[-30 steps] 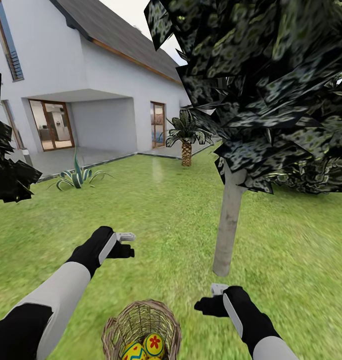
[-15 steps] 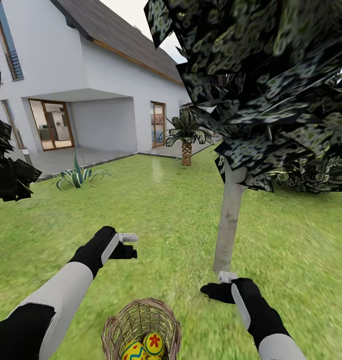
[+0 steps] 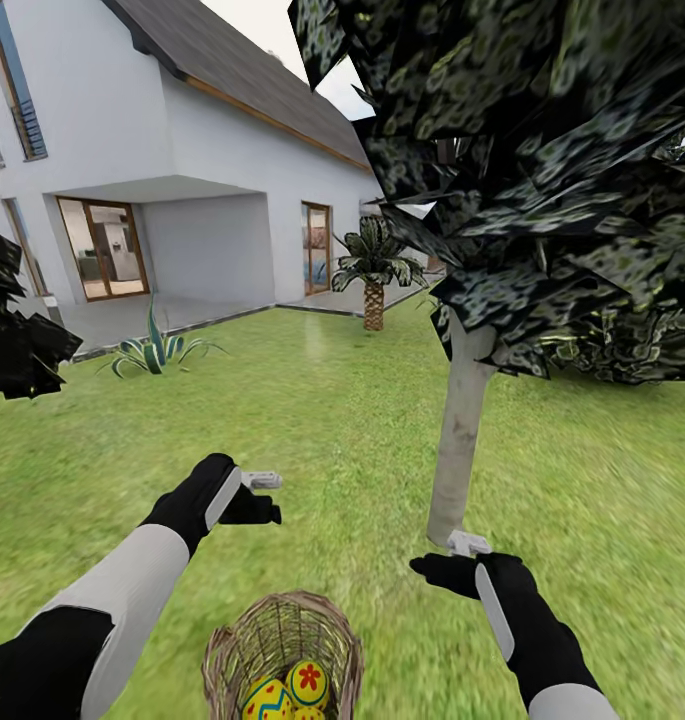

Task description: Take the three Easter eggs out of the wicker basket on the lawn in the garden, then place them on the lawn next to a single tree (choose any tree) so that all three eggs are next to the same tree and none are left in the basket.

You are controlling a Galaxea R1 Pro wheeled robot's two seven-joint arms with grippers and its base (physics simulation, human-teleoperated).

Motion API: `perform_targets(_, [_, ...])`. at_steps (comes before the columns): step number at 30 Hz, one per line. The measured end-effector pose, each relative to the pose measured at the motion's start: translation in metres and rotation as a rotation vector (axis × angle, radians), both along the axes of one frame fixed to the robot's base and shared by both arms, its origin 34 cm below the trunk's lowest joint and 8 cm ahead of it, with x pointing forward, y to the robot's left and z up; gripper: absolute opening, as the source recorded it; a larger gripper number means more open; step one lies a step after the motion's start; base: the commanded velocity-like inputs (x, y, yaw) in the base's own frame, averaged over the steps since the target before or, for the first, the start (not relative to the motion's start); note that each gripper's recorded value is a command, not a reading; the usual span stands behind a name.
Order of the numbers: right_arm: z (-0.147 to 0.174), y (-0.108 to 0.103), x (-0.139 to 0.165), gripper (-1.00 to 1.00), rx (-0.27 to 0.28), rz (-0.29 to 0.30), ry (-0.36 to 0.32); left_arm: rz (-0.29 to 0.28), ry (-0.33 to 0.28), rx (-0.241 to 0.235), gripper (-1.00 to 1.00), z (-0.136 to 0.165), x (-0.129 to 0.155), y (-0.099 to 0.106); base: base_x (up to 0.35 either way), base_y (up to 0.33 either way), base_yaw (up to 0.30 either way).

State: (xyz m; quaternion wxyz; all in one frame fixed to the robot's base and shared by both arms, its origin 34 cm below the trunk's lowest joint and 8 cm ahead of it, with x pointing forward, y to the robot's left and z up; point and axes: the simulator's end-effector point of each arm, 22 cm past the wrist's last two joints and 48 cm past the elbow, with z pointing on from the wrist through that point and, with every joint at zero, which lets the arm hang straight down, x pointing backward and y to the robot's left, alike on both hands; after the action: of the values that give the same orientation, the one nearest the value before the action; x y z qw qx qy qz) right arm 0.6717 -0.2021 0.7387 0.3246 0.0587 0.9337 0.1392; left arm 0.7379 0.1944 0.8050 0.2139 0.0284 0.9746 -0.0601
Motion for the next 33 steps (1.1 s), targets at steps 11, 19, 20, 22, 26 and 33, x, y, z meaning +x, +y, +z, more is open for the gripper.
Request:
perform_targets(11, [-0.02, -0.014, -0.002, 1.0, 0.026, -0.048, 0.002, -0.002, 0.014, -0.003, 1.0, -0.019, -0.004, -0.001, 0.0, 0.0, 0.0])
perform_targets(19, [-0.034, -0.015, -0.003, 1.0, 0.027, -0.051, 0.001, 0.001, 0.017, -0.008, 1.0, -0.035, -0.006, -0.001, 0.0, 0.0, 0.0])
perform_targets(20, [-0.036, -0.015, -0.003, 1.0, 0.027, -0.051, 0.001, 0.002, 0.018, -0.01, 1.0, -0.036, -0.006, -0.001, 0.0, 0.0, 0.0])
perform_targets(22, [-0.039, -0.015, -0.003, 1.0, 0.027, -0.051, 0.0, 0.002, 0.018, -0.013, 1.0, -0.04, -0.006, -0.002, 0.0, 0.0, 0.0])
perform_targets(26, [-0.046, -0.015, -0.003, 1.0, 0.027, -0.052, -0.002, 0.004, 0.021, -0.035, 1.0, -0.047, -0.008, -0.006, 0.0, 0.0, 0.0])
perform_targets(33, [-0.058, -0.016, -0.004, 1.0, 0.027, -0.053, -0.004, 0.009, 0.026, -0.068, 1.0, -0.06, -0.01, -0.012, 0.0, 0.0, 0.0])
